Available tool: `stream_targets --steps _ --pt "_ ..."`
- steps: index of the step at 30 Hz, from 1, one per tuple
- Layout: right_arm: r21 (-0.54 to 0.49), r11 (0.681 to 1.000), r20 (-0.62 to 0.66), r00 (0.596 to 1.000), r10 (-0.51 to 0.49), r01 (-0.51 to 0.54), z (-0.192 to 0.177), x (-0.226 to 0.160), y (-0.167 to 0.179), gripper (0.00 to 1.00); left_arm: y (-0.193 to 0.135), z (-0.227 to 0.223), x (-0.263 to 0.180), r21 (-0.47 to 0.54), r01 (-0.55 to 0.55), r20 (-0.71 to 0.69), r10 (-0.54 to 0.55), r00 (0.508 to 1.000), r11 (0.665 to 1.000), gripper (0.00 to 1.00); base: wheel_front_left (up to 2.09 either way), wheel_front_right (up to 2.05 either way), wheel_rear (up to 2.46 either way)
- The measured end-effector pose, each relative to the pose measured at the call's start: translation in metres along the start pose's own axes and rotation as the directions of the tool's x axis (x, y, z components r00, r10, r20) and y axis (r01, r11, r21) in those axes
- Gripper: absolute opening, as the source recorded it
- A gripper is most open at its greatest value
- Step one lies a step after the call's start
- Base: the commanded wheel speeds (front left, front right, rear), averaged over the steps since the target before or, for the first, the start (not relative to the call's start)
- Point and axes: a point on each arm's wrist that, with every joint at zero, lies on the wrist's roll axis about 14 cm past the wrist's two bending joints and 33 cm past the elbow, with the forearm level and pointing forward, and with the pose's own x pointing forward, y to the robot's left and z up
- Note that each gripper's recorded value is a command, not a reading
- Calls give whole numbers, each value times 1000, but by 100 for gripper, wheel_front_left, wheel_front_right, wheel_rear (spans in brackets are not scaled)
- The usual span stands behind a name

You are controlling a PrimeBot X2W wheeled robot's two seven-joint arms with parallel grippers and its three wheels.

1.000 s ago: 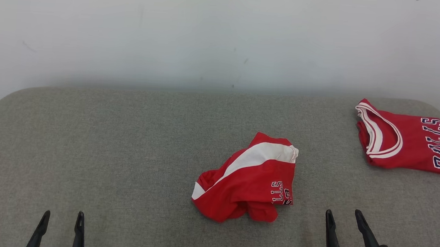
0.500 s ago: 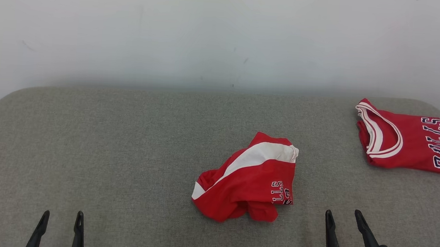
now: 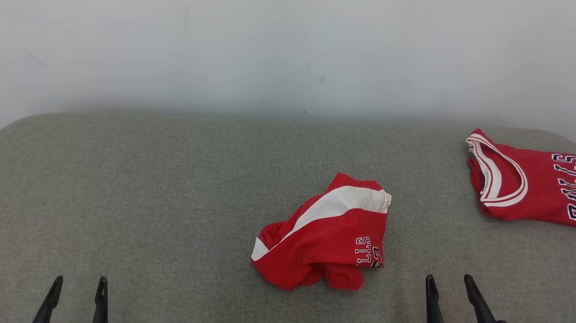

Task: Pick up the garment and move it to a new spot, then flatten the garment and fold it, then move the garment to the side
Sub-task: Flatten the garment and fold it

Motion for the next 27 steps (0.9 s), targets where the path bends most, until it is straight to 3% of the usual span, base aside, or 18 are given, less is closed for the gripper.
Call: stream_targets --steps 10,14,19,27 --pt "0 1000 -3 1000 3 -3 -1 0 1 100 1 -1 0 0 -3 -3 3 1000 1000 100 0 0 0" --pt "-30 997 -8 998 64 -64 -1 6 14 100 1 -2 0 -3 -5 -6 5 1000 1000 100 0 0 0" --pt "-108 982 46 986 159 -154 25 38 27 100 -1 0 3 -10 1 2 0 1000 1000 100 0 0 0" --pt "-133 969 38 976 216 -209 40 91 36 100 -5 -4 1 -24 -5 -10 5 1000 1000 100 0 0 0"
